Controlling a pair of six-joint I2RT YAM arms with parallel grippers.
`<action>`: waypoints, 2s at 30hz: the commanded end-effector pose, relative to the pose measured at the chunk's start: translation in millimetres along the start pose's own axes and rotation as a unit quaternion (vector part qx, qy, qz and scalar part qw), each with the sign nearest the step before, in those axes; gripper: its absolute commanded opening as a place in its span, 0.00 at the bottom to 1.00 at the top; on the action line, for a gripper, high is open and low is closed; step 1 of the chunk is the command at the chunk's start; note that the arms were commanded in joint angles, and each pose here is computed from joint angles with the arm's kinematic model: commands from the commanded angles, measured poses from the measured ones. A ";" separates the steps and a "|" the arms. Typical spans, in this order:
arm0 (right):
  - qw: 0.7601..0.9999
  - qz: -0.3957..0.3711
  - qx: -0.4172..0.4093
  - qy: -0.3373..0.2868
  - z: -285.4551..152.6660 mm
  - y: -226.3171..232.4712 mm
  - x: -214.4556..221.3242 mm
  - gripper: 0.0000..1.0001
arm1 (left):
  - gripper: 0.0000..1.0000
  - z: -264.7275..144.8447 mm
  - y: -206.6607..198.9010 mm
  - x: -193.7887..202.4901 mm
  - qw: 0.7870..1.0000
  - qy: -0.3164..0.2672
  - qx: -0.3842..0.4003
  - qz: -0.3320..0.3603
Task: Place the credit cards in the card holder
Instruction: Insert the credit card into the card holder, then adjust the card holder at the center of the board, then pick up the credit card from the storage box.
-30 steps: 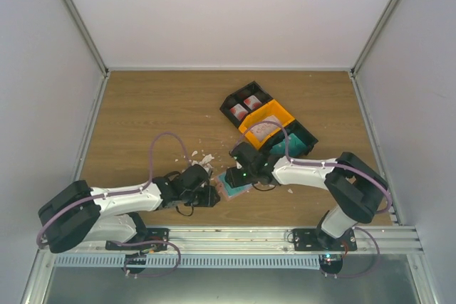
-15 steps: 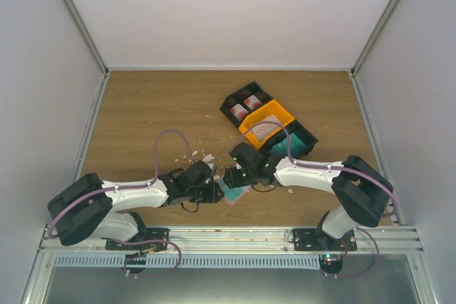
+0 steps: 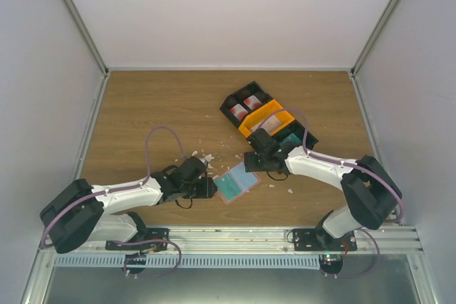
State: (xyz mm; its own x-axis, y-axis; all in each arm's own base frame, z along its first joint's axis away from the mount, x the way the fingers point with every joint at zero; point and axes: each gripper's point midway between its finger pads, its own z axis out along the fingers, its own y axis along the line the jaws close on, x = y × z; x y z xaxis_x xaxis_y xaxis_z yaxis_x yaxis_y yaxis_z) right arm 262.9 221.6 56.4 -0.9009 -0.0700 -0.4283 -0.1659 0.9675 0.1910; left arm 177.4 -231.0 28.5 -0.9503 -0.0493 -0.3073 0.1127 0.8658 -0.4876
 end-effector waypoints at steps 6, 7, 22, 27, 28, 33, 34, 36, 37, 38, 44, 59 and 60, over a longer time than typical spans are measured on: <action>0.996 0.005 -0.038 0.075 19.9 8.1 39.2 0.66 | 0.55 -16.1 1.1 -19.7 0.999 -0.028 0.016 0.006; 0.996 0.008 -0.045 0.082 19.4 11.0 43.2 0.66 | 0.55 -17.9 1.5 -21.3 0.999 -0.030 0.018 0.006; 0.995 -0.058 0.025 -0.075 -59.9 -2.3 -112.5 0.66 | 0.68 -58.0 -16.1 -53.6 0.995 -0.082 0.063 0.016; 0.988 -0.139 0.029 -0.062 -52.0 -26.1 -160.5 0.62 | 0.69 -62.5 -34.6 -78.9 0.991 -0.098 0.090 0.021; 0.988 -0.145 0.032 -0.052 -46.9 -33.6 -164.9 0.60 | 0.69 -61.5 -38.7 -84.2 0.990 -0.100 0.096 0.021; 0.987 -0.158 0.016 -0.026 -23.4 -56.8 -179.7 0.53 | 0.69 -50.5 -58.6 -110.9 0.986 -0.106 0.125 0.020; 0.986 -0.163 0.008 -0.018 -16.6 -57.5 -179.8 0.52 | 0.69 -44.3 -60.7 -116.1 0.986 -0.105 0.126 0.019; 0.984 -0.177 0.000 0.003 -1.7 -59.9 -178.8 0.51 | 0.68 -36.9 -65.7 -126.3 0.986 -0.105 0.129 0.018; 0.983 -0.184 -0.003 0.017 6.4 -61.1 -176.1 0.51 | 0.68 -33.9 -68.2 -131.2 0.986 -0.106 0.131 0.018; 0.982 -0.189 -0.008 0.027 15.0 -61.5 -173.6 0.51 | 0.67 -31.0 -71.3 -137.0 0.985 -0.108 0.133 0.017; 0.979 -0.185 -0.024 0.083 60.7 -66.4 -164.9 0.61 | 0.61 -4.2 -82.9 -159.3 0.984 -0.105 0.146 -0.002; 0.965 -0.193 -0.108 0.141 82.3 -56.9 -126.5 0.49 | 0.45 72.0 -97.2 -193.7 0.985 -0.091 0.141 -0.030; 0.964 -0.192 -0.115 0.142 82.0 -55.0 -125.3 0.47 | 0.44 76.5 -98.6 -195.4 0.985 -0.088 0.143 -0.030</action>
State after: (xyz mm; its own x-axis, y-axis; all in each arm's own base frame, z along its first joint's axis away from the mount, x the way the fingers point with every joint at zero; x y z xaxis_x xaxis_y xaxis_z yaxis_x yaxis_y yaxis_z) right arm 433.5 193.9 33.9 -0.8203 -0.4967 -0.2834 -0.5544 0.8123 0.1809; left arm 356.4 -326.1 68.1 -0.9119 -0.1924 -0.3624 0.1239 0.7129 -0.6903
